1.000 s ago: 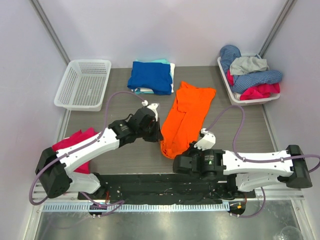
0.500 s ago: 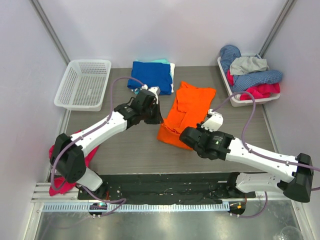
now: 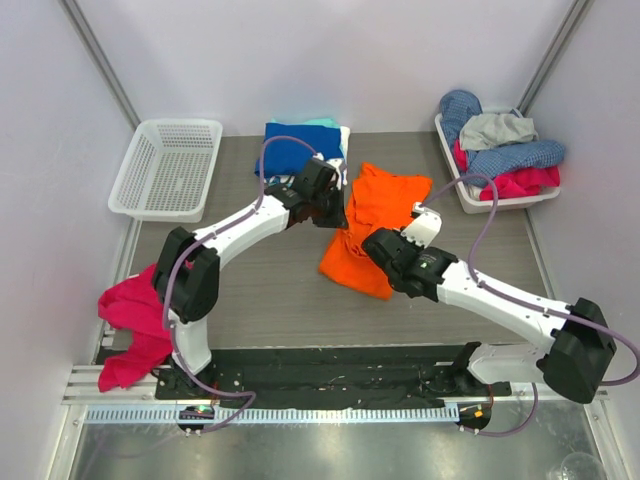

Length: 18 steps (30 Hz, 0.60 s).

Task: Fold and stack the t-shirts
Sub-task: Fold the tshirt

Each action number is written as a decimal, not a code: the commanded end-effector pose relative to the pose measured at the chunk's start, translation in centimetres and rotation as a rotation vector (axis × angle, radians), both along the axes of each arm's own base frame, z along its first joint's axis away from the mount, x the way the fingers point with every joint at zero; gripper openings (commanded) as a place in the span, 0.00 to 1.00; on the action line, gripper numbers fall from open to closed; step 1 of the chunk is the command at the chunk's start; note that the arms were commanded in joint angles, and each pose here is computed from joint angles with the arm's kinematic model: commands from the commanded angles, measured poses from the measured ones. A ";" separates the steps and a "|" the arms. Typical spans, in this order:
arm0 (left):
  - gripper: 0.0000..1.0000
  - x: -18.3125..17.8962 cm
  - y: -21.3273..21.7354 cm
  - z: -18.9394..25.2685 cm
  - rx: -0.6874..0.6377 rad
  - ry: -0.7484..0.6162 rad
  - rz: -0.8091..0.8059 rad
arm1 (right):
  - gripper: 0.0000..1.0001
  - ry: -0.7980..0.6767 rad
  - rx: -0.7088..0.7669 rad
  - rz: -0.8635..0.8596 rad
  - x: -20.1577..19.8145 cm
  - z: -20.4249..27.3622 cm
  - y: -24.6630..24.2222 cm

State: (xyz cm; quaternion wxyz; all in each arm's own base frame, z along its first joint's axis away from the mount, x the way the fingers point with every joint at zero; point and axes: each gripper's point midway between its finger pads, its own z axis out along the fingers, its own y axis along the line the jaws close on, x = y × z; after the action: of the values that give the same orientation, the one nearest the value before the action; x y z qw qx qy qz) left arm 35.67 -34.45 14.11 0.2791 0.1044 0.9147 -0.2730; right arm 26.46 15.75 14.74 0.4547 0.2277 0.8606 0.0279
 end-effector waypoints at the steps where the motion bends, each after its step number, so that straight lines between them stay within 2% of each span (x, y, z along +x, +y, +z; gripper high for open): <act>1: 0.00 2.2 -1.2 1.2 -0.038 -0.047 -0.039 | 0.01 -0.026 0.013 -0.024 1.8 -0.4 -0.5; 18: 0.00 6.7 -2.2 -2.7 -0.089 0.032 -0.031 | 0.01 0.004 0.013 -0.120 6.1 -3.9 -4.3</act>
State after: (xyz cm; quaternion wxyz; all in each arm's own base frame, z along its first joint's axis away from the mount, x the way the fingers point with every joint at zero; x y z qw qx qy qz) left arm 40.73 -35.43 9.49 0.2426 0.0939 0.9222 -0.2861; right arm 31.18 11.43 10.57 0.4374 0.2800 0.8545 -0.0039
